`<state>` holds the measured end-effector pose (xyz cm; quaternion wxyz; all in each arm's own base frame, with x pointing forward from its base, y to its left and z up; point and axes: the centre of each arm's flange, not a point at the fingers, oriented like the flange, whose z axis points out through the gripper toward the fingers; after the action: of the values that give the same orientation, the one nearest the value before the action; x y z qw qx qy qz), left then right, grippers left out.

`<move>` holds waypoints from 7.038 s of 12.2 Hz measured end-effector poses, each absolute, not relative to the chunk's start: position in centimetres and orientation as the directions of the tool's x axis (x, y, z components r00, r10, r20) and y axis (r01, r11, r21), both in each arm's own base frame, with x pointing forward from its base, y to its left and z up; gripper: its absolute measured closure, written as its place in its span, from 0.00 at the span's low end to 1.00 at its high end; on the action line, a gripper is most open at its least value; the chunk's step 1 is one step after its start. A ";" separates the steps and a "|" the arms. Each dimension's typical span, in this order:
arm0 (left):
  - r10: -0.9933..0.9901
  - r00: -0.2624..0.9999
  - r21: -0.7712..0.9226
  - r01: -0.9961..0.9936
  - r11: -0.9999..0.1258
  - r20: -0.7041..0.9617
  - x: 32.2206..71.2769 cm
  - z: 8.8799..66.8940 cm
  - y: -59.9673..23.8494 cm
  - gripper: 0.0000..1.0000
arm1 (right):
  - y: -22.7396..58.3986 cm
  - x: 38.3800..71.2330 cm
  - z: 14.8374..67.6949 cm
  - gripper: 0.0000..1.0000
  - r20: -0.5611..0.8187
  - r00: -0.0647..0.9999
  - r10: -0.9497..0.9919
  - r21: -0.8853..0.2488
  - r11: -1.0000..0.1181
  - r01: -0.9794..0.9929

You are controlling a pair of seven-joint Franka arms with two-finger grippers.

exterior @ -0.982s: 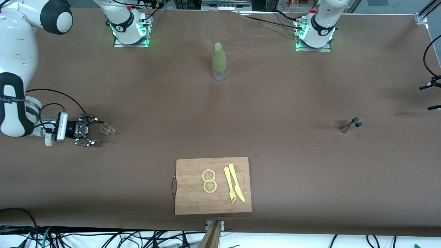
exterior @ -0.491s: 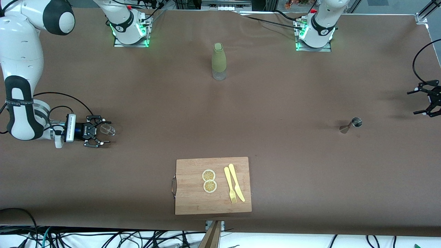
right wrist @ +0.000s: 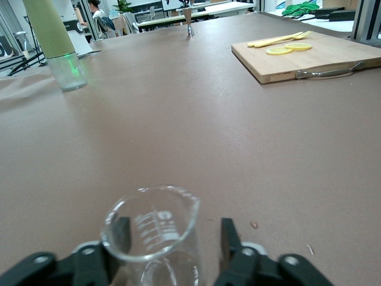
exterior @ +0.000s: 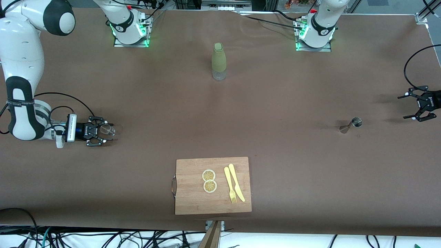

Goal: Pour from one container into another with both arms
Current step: 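Lift the beaker with the right gripper while the left gripper grasps the jigger, then carry the beaker and jigger toward each other above the table center, then hold the beaker with the right gripper while the left gripper positions the jigger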

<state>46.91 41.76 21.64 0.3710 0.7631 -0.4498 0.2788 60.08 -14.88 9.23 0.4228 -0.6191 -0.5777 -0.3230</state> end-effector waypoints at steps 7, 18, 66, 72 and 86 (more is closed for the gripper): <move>-0.423 0.256 0.191 -0.963 -0.190 0.869 49.8 15.9 36.9 0.00 | -13.7 61.0 9.9 0.51 0.884 0.145 0.445 -0.179 0.035 0.983; -0.286 0.152 0.112 -0.982 -0.150 0.946 52.0 10.0 31.3 0.00 | 0.9 68.6 20.6 0.51 0.780 0.132 0.611 -0.342 0.240 0.909; 0.001 0.183 0.181 -0.970 -0.165 0.983 61.5 11.5 -0.1 0.91 | 20.7 69.4 29.6 0.51 0.442 0.210 0.872 -0.507 0.051 0.860; 0.022 0.224 0.223 -0.952 -0.210 0.974 61.6 12.6 -11.0 0.91 | 29.6 66.8 31.7 0.51 0.271 0.220 0.937 -0.481 -0.067 0.874; 0.040 0.184 0.185 -0.903 -0.387 0.982 56.8 10.9 -28.8 0.91 | 43.6 61.0 34.6 0.51 0.071 0.323 0.944 -0.310 -0.287 0.906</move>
<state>56.84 -28.75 10.86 0.4364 0.6337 -0.3405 0.5404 60.95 43.60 34.56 0.1483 -0.7998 -0.5782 0.0628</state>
